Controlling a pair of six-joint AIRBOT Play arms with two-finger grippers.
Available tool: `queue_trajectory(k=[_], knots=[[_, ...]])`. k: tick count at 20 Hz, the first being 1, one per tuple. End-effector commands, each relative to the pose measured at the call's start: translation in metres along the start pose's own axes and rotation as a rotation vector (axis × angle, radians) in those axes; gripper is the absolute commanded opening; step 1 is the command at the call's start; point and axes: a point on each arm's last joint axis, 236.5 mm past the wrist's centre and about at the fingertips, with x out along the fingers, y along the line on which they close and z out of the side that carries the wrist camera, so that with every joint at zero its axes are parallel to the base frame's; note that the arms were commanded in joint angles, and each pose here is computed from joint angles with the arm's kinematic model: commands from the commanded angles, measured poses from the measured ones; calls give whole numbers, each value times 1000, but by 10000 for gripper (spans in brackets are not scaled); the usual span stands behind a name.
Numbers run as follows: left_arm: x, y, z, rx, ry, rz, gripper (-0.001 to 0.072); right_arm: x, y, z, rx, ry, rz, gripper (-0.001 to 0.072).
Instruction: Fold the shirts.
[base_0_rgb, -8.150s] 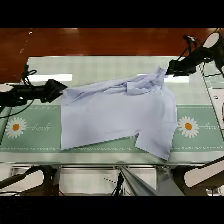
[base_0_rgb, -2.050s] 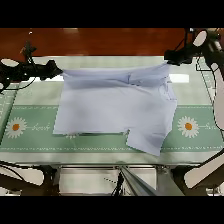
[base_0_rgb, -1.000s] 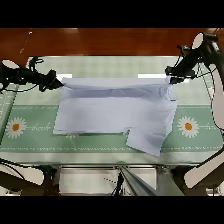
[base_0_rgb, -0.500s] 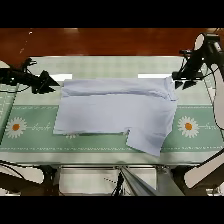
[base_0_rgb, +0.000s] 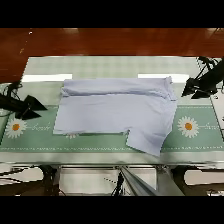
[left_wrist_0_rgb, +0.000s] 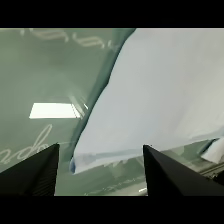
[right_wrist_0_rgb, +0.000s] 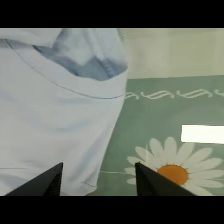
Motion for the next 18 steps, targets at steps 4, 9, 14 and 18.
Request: queue_trajectory(k=[4, 9, 14, 18], knots=[[35, 9, -50, 10, 94, -64, 604, 44, 11, -54, -13, -62, 96, 539], [40, 13, -49, 18, 98, -42, 603, 55, 11, -76, -10, -41, 98, 539], [56, 15, -54, 3, 135, -48, 604, 41, 14, -71, -20, -101, 91, 539], [93, 1, -52, 15, 151, -59, 588, 24, 20, -70, -26, -159, 94, 539]])
